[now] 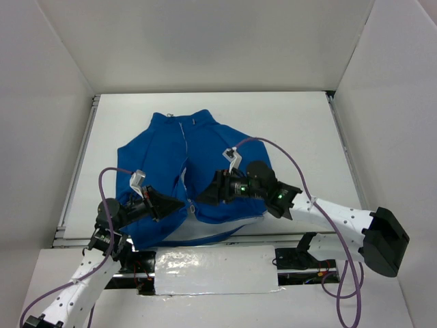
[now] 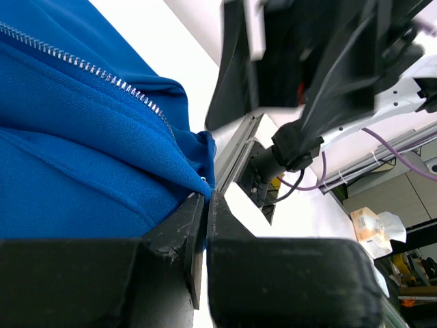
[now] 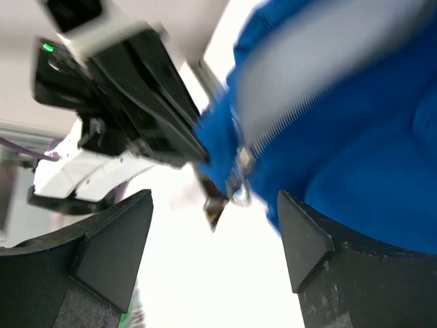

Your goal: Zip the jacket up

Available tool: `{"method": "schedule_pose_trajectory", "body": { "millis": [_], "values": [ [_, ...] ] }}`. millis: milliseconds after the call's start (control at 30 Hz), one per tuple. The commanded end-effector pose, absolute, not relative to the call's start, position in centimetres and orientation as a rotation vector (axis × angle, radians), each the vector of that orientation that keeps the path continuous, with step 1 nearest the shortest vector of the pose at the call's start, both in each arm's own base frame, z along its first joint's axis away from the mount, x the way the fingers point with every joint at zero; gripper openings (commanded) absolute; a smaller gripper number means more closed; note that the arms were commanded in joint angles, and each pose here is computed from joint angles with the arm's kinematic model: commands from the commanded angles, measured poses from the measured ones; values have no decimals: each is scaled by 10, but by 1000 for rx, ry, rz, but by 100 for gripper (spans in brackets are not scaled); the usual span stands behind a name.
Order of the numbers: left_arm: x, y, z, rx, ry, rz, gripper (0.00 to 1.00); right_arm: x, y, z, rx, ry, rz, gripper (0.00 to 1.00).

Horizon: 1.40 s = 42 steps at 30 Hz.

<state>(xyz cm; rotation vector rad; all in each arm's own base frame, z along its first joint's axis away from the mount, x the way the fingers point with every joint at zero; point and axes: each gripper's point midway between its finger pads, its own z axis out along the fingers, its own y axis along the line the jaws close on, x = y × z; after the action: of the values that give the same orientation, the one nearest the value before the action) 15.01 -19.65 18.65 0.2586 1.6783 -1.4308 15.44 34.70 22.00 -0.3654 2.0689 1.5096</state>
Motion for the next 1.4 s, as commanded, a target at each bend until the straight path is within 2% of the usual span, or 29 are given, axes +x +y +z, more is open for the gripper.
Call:
{"method": "schedule_pose_trajectory", "body": {
  "millis": [0,400,800,1367],
  "values": [
    [147,-197,197,311,1610,-1430,0,128,349,237,-241,2060,1724,80],
    [147,-197,199,308,1603,-1429,0,99,364,225,-82,2087,1888,80],
    [146,-197,198,305,1598,-1435,0,108,382,209,-50,2122,1882,79],
    [145,-196,198,311,1596,-1431,0,116,388,203,-36,2108,1859,64]
  ]
}}
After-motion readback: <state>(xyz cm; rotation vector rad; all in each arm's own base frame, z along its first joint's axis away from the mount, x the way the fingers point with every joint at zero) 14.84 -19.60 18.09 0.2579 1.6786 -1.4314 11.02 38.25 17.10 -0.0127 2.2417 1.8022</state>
